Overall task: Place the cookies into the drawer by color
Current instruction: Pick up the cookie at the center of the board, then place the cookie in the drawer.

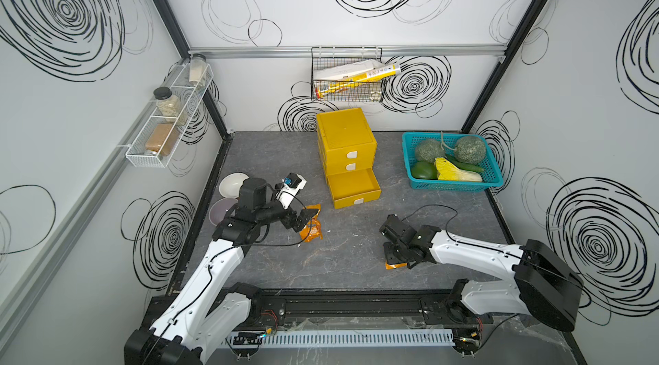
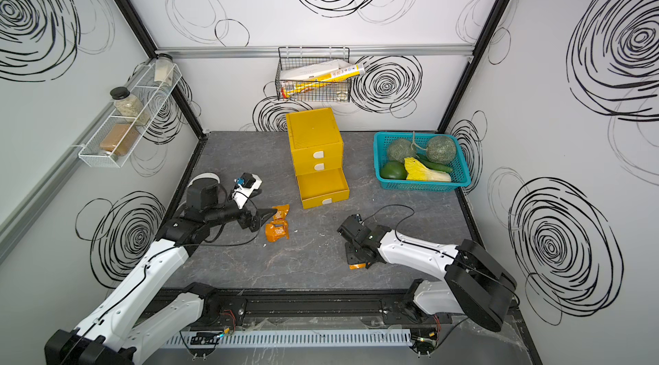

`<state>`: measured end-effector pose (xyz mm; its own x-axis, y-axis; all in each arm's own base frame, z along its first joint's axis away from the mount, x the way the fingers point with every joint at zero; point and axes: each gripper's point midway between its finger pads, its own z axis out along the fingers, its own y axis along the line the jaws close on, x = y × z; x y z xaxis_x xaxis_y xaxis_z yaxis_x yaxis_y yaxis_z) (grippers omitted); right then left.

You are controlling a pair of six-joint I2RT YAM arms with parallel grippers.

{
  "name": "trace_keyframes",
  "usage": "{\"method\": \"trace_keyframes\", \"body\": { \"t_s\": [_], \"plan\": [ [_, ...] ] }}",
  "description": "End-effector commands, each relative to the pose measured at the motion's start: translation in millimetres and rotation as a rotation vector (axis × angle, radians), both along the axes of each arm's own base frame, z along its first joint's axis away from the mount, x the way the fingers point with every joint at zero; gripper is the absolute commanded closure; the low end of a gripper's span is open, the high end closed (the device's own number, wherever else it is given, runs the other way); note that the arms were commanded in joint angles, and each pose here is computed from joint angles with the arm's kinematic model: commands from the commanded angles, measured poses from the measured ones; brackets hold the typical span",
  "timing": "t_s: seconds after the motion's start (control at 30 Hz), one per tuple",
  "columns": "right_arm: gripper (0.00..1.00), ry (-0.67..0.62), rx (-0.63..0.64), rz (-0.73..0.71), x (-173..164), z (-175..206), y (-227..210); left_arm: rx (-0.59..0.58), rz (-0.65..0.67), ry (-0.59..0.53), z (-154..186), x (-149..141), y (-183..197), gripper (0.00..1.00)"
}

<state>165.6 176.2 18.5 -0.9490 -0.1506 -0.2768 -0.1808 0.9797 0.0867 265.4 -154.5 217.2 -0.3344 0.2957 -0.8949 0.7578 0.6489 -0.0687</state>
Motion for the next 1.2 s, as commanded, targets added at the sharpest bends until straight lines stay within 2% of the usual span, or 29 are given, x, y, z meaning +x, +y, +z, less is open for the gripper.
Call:
{"method": "trace_keyframes", "body": {
  "t_s": [0.0,0.17,0.37,0.8,1.03,1.17],
  "plan": [
    [0.65,-0.027,-0.03,0.022,8,8,3,-0.011,-0.038,-0.046,7,-4,-4,0.01],
    [0.66,-0.072,-0.07,0.041,24,23,9,-0.016,-0.061,-0.052,11,-9,-8,0.01],
    [0.66,-0.139,-0.052,0.053,56,48,21,-0.008,-0.092,-0.06,6,-15,-11,0.01],
    [0.66,-0.33,0.068,0.014,157,124,46,0.003,-0.123,-0.083,3,-22,-15,0.01],
    [0.66,-0.428,0.131,-0.01,213,139,55,0.003,-0.137,-0.088,3,-25,-17,0.01],
    [0.65,-0.471,0.118,0.019,235,136,59,0.001,-0.137,-0.084,5,-25,-17,0.01]
  ]
}}
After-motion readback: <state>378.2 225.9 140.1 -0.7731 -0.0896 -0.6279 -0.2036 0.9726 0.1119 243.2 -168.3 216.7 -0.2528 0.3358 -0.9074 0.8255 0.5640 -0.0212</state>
